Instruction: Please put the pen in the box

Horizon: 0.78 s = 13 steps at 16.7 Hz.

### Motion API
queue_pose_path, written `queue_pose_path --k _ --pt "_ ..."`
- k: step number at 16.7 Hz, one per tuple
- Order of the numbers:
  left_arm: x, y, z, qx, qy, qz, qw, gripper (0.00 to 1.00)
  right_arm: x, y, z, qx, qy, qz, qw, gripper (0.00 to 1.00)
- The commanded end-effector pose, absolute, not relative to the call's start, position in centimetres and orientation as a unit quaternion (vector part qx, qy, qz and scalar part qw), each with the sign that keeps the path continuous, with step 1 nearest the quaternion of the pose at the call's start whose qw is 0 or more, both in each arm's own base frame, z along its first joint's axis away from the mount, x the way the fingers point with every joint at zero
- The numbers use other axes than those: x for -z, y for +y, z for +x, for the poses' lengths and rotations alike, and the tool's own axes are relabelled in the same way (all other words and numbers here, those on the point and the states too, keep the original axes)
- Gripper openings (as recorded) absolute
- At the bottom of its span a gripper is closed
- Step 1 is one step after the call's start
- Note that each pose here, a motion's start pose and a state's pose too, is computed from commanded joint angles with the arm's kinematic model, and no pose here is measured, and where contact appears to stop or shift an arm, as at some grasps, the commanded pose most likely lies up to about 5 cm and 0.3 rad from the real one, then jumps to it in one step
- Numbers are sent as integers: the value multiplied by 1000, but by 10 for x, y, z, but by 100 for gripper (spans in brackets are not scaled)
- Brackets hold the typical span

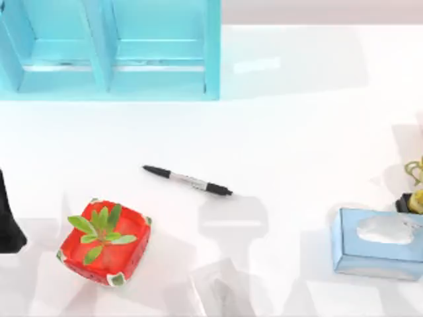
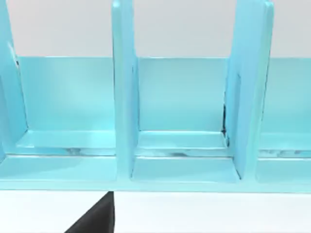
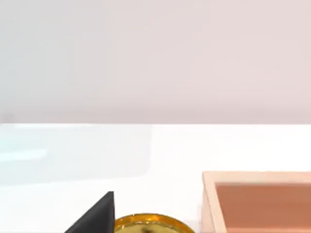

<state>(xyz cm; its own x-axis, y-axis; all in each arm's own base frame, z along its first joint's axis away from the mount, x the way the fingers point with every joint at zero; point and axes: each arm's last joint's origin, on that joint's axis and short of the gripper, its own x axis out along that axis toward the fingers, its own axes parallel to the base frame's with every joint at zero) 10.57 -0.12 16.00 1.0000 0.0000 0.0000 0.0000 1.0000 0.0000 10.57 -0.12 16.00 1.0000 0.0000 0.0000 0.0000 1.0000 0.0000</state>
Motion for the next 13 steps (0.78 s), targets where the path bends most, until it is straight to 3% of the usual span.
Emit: queue_pose_path --k 6,13 --pt "-160 -1 106 0 0 0 1000 100 -179 -2 106 2 31 -7 999 100" --pt "-160 -1 106 0 0 0 1000 100 -279 1 143 -29 176 -43 983 100"
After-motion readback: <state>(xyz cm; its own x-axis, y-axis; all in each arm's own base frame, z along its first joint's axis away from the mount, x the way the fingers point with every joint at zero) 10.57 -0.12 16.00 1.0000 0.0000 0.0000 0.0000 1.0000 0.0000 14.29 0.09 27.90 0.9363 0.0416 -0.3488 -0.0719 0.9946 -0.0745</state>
